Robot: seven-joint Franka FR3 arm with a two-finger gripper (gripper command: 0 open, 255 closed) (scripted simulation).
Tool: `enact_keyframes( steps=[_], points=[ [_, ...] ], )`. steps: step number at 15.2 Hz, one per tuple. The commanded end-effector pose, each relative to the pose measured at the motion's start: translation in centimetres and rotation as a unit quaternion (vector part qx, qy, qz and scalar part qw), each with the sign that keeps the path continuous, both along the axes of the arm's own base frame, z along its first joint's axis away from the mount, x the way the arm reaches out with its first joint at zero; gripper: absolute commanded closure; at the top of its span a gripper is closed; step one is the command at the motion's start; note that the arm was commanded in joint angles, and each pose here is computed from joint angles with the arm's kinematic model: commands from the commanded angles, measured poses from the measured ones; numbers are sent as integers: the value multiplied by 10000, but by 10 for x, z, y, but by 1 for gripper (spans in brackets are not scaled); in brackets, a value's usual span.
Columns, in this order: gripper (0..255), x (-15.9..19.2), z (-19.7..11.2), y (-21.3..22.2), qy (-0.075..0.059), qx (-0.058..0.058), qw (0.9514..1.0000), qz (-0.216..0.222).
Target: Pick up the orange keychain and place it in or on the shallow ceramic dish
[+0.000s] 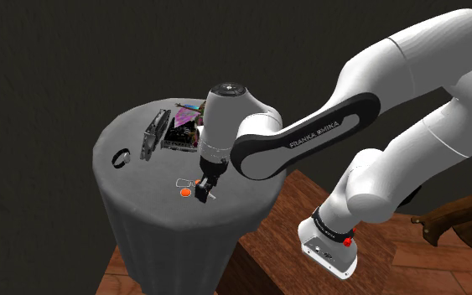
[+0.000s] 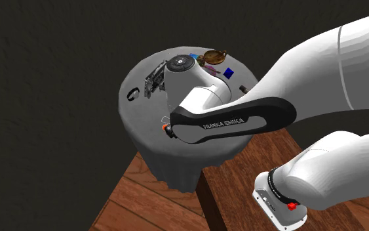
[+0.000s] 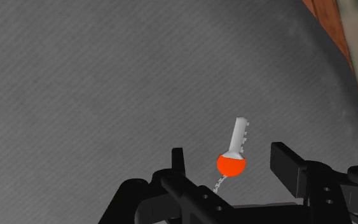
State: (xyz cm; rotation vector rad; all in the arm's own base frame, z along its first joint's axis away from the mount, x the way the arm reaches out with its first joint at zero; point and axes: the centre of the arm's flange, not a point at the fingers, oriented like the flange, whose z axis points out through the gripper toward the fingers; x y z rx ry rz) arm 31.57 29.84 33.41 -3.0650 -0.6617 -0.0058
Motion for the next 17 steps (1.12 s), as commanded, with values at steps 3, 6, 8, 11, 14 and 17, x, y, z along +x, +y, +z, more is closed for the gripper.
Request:
enact_keyframes(
  steps=[3,6,8,11,14,17],
  points=[
    [255,-2,-2,2,10,8,10000,18],
    [255,-2,-1,1,9,8,10000,18],
    [255,-1,-2,2,9,8,10000,19],
    [255,-1,14,2,9,8,10000,19],
    [255,-1,30,2,9,8,10000,19],
    [255,-1,46,2,9,8,10000,19]
  ],
)
